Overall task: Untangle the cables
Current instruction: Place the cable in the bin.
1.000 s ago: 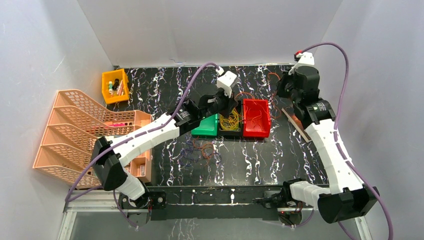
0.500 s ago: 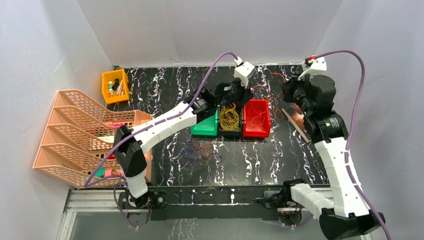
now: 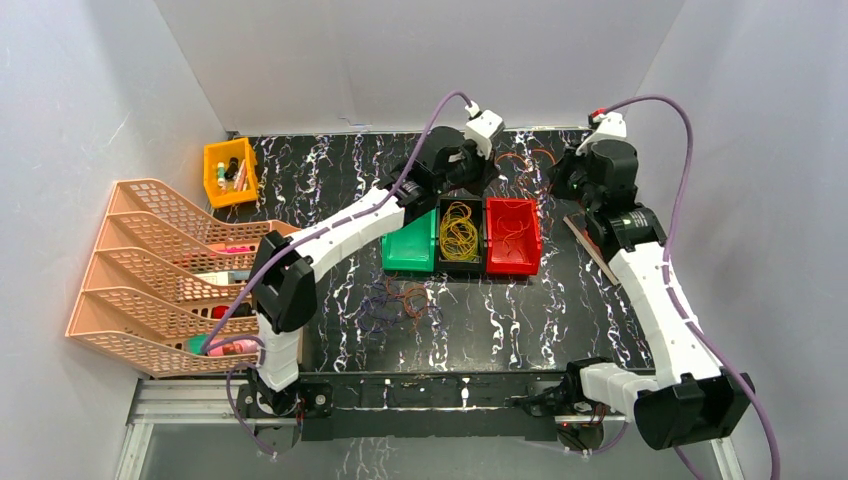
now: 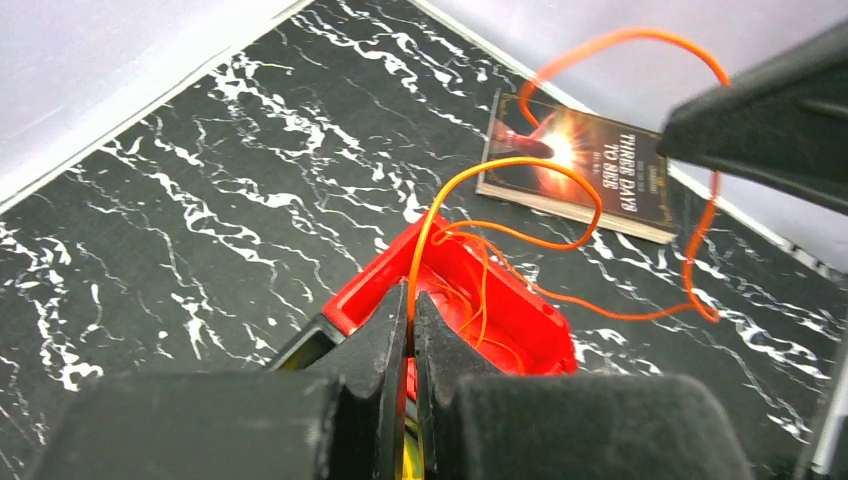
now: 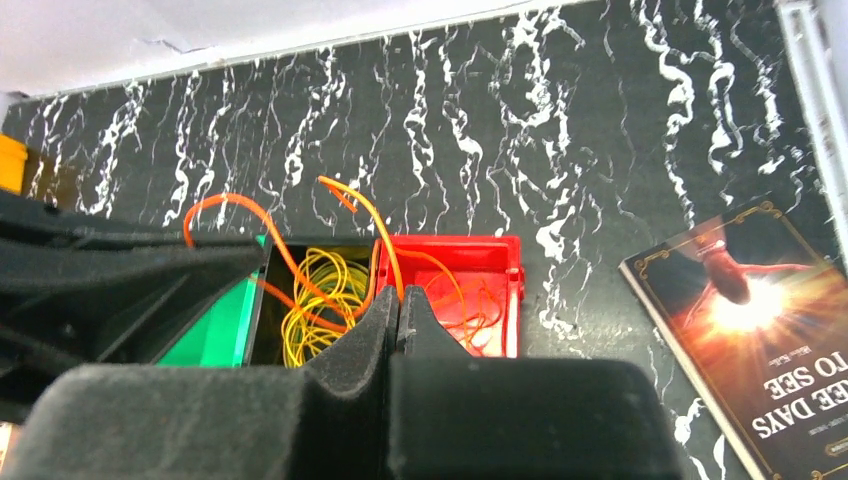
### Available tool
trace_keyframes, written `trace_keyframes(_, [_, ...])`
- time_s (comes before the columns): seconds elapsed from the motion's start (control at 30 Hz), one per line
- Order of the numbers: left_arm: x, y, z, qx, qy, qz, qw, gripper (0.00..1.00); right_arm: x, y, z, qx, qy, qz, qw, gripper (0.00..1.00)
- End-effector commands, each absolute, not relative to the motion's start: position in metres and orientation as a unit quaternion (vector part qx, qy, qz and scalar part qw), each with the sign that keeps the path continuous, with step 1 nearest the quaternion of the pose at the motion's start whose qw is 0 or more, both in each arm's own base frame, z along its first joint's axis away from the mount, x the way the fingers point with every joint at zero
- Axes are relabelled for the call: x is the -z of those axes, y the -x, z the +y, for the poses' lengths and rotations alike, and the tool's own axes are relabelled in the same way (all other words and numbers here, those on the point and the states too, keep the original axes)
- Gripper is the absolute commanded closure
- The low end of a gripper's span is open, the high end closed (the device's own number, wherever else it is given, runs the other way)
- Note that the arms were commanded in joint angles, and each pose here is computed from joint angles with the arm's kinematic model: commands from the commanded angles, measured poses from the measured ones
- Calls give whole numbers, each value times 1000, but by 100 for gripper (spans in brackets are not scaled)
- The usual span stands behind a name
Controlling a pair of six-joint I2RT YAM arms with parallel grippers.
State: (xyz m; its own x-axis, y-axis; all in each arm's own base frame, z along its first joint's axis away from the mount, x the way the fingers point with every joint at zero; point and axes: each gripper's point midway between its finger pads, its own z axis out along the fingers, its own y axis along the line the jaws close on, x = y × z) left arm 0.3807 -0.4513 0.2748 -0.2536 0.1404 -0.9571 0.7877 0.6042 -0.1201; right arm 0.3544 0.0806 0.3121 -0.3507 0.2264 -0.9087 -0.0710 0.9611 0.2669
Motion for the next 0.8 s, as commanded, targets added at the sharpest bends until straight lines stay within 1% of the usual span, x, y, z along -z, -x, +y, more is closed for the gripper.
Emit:
trace_keyframes(0.0, [-277, -400, -446, 293, -325, 709, 553, 100, -334, -364, 90, -166, -45, 779, 603, 100])
trace_keyframes(0.17, [-237, -410, -429, 254, -324, 730, 546, 100, -307, -367, 96, -177, -45, 792, 582, 100])
trace_keyframes(0.27, [-228, -408, -426, 257, -321, 734, 540, 100, -288, -369, 98, -185, -60, 798, 570, 100])
trace_keyframes(0.37, [-225, -402, -434, 283, -324, 734, 526, 100, -273, -370, 95, -188, -87, 799, 564, 100])
trace_keyframes(0.53, [-215, -391, -455, 327, -328, 738, 491, 100, -266, -363, 66, -141, -150, 777, 595, 100])
trace_keyframes(0.63, [-199, -386, -470, 327, -333, 749, 471, 100, -258, -352, 48, -120, -188, 759, 612, 100])
trace_keyframes(0.77, [-171, -382, -485, 327, -335, 766, 441, 100, -253, -342, 41, -120, -212, 745, 621, 100])
